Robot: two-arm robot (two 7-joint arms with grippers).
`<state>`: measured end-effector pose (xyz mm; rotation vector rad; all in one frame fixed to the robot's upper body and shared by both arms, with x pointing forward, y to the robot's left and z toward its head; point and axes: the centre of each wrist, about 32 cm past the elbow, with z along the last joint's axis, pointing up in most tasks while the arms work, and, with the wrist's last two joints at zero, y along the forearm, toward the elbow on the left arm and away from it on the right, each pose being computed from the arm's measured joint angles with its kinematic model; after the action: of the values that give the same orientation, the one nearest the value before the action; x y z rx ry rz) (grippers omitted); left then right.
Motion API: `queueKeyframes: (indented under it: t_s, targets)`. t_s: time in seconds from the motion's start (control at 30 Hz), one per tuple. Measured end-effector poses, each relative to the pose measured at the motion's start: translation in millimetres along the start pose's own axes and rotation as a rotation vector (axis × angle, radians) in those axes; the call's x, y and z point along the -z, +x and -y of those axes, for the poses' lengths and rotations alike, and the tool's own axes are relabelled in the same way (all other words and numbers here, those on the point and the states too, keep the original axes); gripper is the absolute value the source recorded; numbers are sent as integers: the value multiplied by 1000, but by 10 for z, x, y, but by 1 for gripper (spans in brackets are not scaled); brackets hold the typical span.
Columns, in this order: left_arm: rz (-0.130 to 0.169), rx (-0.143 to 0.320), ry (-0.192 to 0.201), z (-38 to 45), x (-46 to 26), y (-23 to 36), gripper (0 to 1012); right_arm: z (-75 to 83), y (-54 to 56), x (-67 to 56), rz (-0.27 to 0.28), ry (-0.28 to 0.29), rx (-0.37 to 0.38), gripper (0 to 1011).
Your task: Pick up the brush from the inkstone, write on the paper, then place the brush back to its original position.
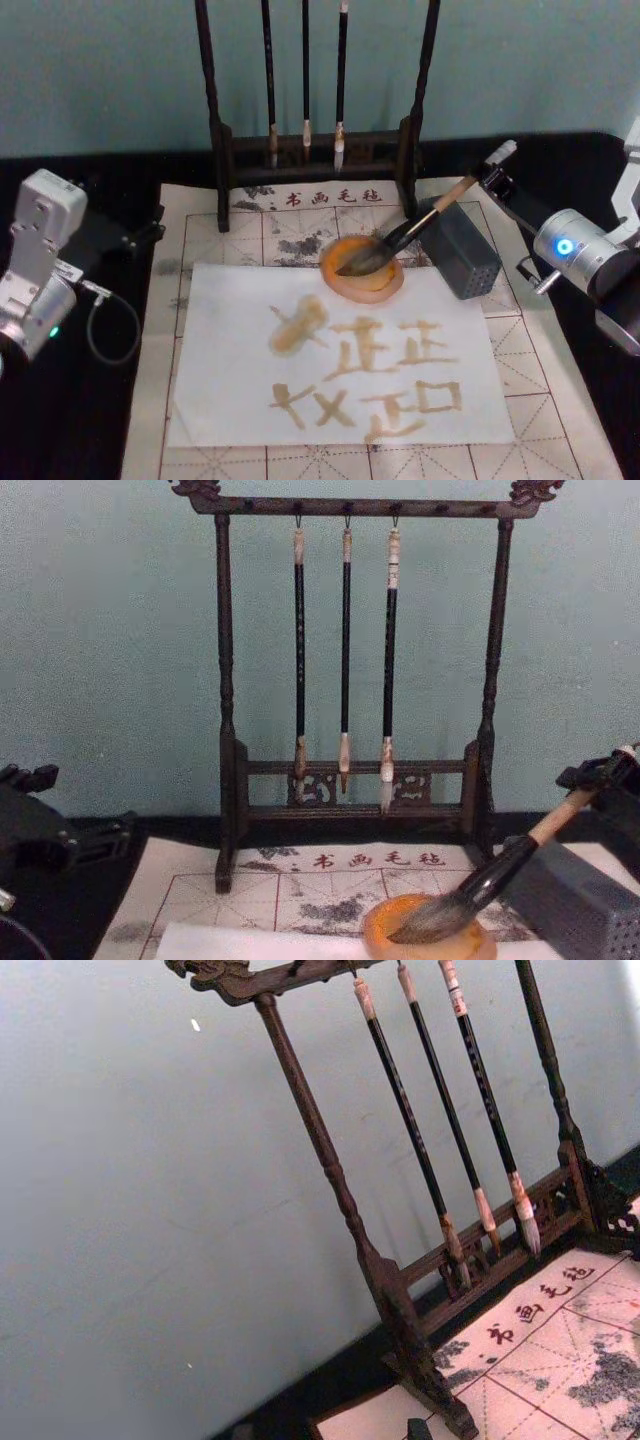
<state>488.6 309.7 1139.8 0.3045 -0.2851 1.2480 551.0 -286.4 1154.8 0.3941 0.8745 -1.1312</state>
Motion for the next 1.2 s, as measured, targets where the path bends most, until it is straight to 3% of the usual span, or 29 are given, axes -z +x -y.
queueKeyframes:
  t_s: [0.6, 1.07, 1.13, 1.2]
  targets:
    - [0, 0, 0, 0, 0, 0, 1001, 0, -4, -2, 0, 1, -3, 185]
    - [0, 0, 0, 0, 0, 0, 1001, 0, -3, -3, 0, 0, -4, 592]
    - [0, 0, 0, 0, 0, 0, 1001, 0, -3, -3, 0, 0, -4, 687]
    - [0, 0, 0, 0, 0, 0, 1001, 0, -3, -3, 0, 0, -4, 708]
